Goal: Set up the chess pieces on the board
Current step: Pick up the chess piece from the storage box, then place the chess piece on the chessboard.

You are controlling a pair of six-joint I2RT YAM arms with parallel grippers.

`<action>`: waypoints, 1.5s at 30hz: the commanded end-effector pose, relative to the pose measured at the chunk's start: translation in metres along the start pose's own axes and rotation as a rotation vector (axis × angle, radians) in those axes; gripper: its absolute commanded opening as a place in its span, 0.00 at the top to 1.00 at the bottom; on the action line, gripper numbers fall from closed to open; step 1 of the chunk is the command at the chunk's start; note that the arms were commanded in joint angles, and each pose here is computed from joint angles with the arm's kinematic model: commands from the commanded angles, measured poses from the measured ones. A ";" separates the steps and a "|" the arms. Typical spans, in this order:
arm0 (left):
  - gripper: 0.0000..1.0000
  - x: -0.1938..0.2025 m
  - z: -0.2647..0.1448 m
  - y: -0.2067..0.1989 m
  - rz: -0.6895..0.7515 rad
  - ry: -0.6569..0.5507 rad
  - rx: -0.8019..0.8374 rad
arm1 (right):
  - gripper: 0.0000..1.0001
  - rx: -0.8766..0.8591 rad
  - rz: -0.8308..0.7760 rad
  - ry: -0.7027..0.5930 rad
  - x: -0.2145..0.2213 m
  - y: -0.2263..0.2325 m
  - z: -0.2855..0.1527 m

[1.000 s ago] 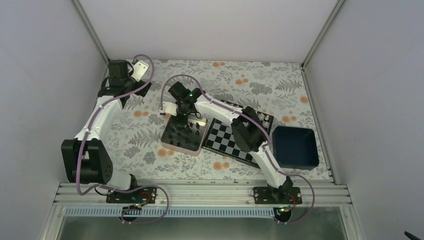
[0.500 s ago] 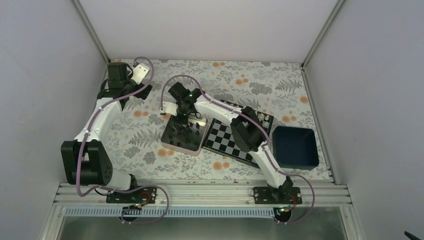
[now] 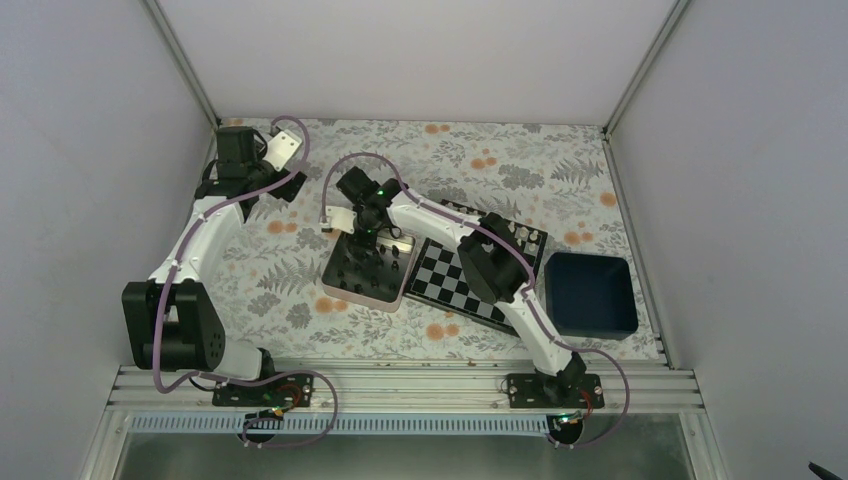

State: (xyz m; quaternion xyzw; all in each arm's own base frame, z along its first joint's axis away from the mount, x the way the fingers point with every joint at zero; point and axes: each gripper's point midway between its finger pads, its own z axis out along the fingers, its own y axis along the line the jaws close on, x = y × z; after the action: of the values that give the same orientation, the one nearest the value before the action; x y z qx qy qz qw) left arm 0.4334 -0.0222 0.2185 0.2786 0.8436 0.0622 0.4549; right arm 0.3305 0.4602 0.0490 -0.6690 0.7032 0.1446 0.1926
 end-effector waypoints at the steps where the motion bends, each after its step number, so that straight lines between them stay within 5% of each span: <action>1: 0.00 -0.004 -0.008 0.000 0.013 -0.026 0.005 | 0.90 -0.004 -0.004 -0.057 -0.021 0.004 -0.016; 13: 0.00 -0.012 -0.015 0.007 0.009 -0.044 -0.023 | 0.95 0.074 0.004 -0.149 -0.033 0.016 -0.141; 24: 0.00 -0.022 -0.016 0.012 -0.043 -0.074 -0.034 | 0.95 0.206 0.180 -0.031 0.101 0.027 -0.221; 33: 0.00 -0.011 -0.003 0.011 -0.051 -0.041 -0.035 | 0.95 0.146 0.233 0.047 0.175 0.073 -0.197; 45: 0.00 0.001 -0.002 0.010 -0.069 -0.026 -0.060 | 0.95 0.066 0.223 0.065 0.205 0.101 -0.163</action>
State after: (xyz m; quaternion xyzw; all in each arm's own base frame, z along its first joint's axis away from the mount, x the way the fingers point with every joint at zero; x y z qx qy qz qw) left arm 0.4358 -0.0174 0.2206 0.2492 0.8457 0.0642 0.4675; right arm 0.2100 0.1990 0.0889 -0.5744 0.7990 0.1027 0.1455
